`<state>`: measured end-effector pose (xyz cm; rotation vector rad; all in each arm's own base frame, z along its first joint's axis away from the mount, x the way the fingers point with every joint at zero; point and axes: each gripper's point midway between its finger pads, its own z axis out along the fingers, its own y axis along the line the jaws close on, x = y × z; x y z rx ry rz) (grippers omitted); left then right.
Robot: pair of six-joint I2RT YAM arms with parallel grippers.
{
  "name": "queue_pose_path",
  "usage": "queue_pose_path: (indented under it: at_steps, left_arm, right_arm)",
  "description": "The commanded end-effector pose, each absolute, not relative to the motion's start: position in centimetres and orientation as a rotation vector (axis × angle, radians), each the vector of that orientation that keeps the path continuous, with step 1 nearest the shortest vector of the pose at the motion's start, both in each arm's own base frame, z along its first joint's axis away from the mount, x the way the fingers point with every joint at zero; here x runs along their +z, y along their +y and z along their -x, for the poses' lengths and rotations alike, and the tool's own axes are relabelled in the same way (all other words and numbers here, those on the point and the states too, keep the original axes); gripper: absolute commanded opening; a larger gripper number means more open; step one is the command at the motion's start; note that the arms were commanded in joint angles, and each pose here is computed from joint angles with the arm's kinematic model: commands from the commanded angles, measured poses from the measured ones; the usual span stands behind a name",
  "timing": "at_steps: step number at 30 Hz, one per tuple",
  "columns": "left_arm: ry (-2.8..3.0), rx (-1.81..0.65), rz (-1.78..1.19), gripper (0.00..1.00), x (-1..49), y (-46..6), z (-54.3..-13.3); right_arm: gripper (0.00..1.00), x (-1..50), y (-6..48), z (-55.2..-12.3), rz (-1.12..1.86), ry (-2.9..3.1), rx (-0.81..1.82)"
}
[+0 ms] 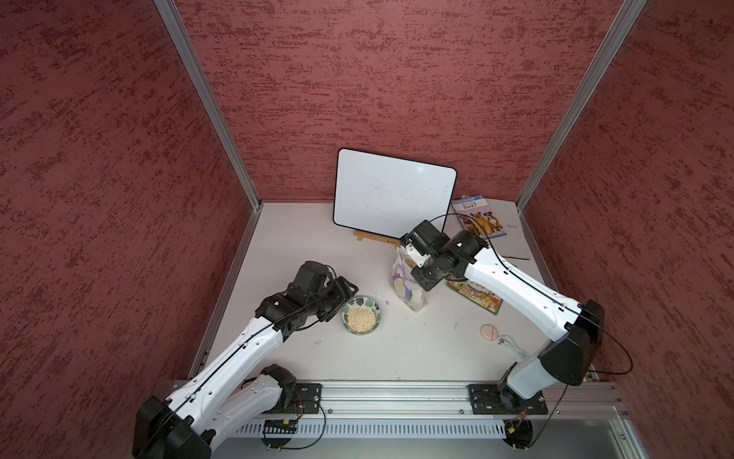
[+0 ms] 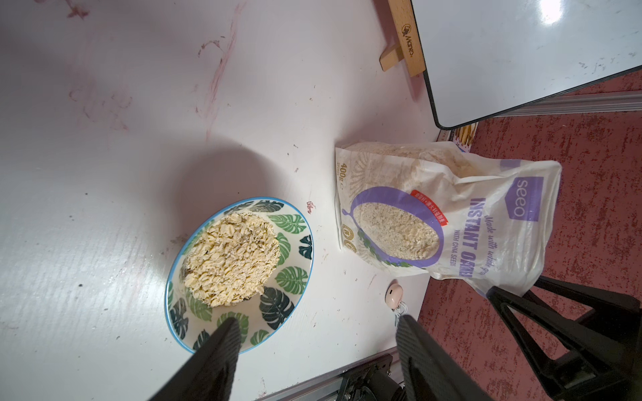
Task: Pour the oats into the breakfast bowl
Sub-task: Close the oats bag at the center of the board.
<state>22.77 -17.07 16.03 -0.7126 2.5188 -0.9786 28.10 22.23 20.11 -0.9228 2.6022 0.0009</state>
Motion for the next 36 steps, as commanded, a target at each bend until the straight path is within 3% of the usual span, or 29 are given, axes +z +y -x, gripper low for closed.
queue_pose_path:
  at_steps: [1, 9, 20, 25, 26, 27, 28, 31, 36]
  left_arm:
    - [2.505, -0.990, 0.679, 0.74, 16.8, -17.2, -22.7]
    - [2.496, -0.992, 0.658, 0.74, 17.0, -17.2, -22.7]
    - [2.494, -1.000, 0.613, 0.74, 17.1, -17.8, -23.3]
    - [2.482, -1.020, 0.497, 0.74, 17.7, -18.6, -23.8]
    - [2.481, -1.018, 0.467, 0.74, 17.8, -18.7, -24.0]
    - [2.483, -1.014, 0.436, 0.74, 17.9, -18.9, -24.0]
    - [2.485, -1.011, 0.396, 0.74, 18.0, -19.1, -24.1]
    - [2.488, -0.999, 0.311, 0.74, 18.3, -19.6, -24.4]
    - [2.482, -0.997, 0.274, 0.74, 18.3, -20.0, -24.8]
  right_arm:
    - [0.29, 21.0, 22.5, -29.6, 0.892, 2.562, -0.001]
    - [0.01, 21.2, 22.3, -29.6, 0.875, 2.581, 0.011]
    - [0.00, 24.4, 21.6, -26.7, 0.850, 2.564, 0.148]
    - [0.00, 22.4, 20.6, -25.3, 0.816, 2.633, 0.151]
    - [0.11, 22.2, 20.4, -24.9, 0.799, 2.644, 0.160]
    - [0.31, 22.2, 20.3, -24.7, 0.777, 2.641, 0.170]
    - [0.37, 22.3, 20.2, -24.6, 0.760, 2.635, 0.183]
    - [0.43, 23.2, 20.6, -24.9, 0.727, 2.605, 0.226]
    - [0.43, 23.6, 21.6, -25.6, 0.731, 2.613, 0.248]
